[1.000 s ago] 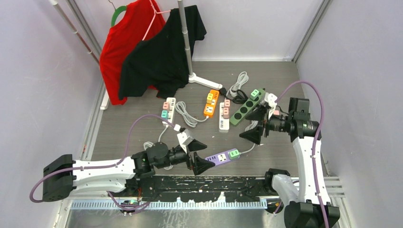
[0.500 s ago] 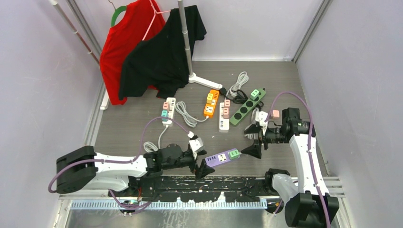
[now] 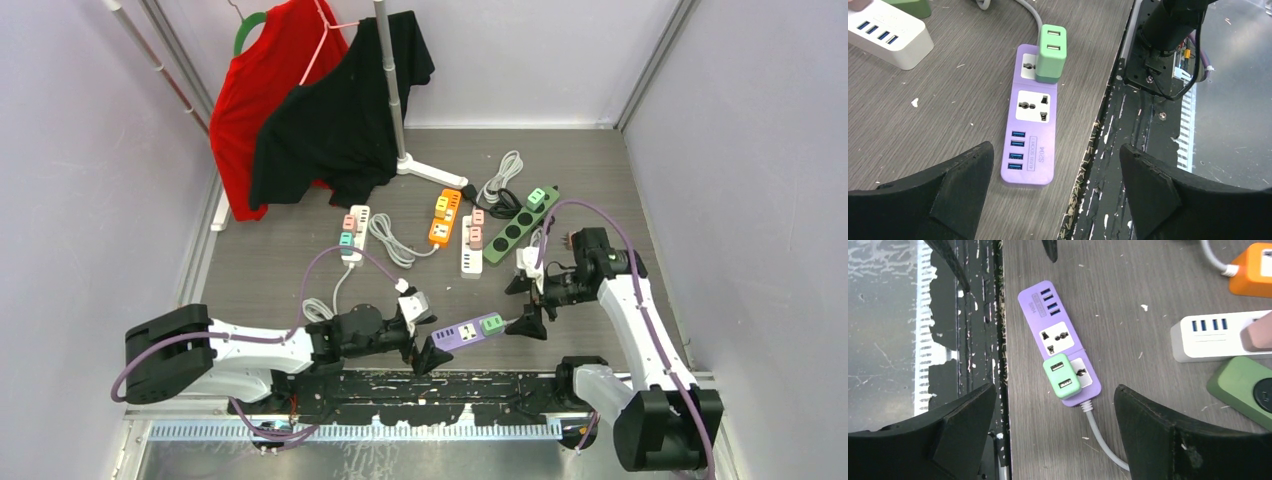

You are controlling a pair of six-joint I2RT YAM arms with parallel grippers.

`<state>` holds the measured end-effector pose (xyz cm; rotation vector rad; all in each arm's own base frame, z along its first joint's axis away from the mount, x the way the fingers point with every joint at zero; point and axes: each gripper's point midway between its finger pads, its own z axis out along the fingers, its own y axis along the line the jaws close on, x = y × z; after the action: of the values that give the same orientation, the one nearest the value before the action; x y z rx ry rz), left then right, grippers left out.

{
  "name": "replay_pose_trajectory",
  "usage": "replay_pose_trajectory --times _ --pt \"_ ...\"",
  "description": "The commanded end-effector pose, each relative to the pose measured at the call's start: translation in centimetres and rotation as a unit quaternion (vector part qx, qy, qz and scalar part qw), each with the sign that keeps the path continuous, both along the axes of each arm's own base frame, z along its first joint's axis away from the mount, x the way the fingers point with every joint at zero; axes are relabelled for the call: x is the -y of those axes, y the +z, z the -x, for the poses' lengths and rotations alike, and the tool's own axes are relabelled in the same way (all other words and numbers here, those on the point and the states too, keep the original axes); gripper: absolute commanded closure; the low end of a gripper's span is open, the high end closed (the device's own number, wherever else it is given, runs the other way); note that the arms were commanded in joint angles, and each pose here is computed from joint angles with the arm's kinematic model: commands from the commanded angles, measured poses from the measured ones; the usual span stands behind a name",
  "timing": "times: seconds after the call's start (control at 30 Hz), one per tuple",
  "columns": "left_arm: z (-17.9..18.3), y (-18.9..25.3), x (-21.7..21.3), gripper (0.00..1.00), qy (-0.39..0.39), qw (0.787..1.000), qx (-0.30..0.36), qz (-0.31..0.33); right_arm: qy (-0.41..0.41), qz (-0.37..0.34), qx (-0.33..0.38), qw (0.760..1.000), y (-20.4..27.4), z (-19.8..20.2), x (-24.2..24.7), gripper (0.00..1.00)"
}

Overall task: Pull the plug off the socket
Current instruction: Remove the plug from the socket.

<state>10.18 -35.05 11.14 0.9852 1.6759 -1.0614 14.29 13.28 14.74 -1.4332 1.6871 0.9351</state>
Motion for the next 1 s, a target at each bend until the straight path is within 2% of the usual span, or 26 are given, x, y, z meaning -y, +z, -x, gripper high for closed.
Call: replay_pose_trajectory --times 0.0,0.13,0.27,0.57,0.7,0.8,0.97 --pt "-1.0 0.8 0.1 0.05 0.019 0.999 0.025 0.019 0.014 0.023 -0.002 1.000 -1.1 -0.4 -0.4 0.10" --pt "-1.3 0.4 -0.1 0.05 0.026 0.999 0.026 0.018 0.025 0.054 -0.017 0.998 -2.8 -0.6 -1.0 0.16" --pt "-1.5 0.6 0.2 0.06 0.031 0.999 0.029 0.018 0.041 0.109 -0.010 0.993 -5.2 -1.1 -1.5 0.18" --pt "-1.8 -1.2 0.7 0.16 0.032 0.999 0.018 -0.014 0.070 0.157 0.006 0.985 -7.5 -1.3 -2.0 0.28" --pt "-1.8 -1.7 1.1 0.18 0.029 0.999 0.011 -0.026 0.082 0.174 0.017 0.981 -8.0 -1.3 -2.1 0.38" --pt "-1.7 -1.9 1.7 0.18 0.018 0.999 0.014 -0.035 0.093 0.167 0.020 0.981 -7.7 -1.1 -2.5 0.51" --pt "-1.0 -1.8 2.7 0.18 -0.034 0.997 0.071 -0.017 0.117 0.152 0.025 0.981 -7.2 -0.3 -2.8 0.72"
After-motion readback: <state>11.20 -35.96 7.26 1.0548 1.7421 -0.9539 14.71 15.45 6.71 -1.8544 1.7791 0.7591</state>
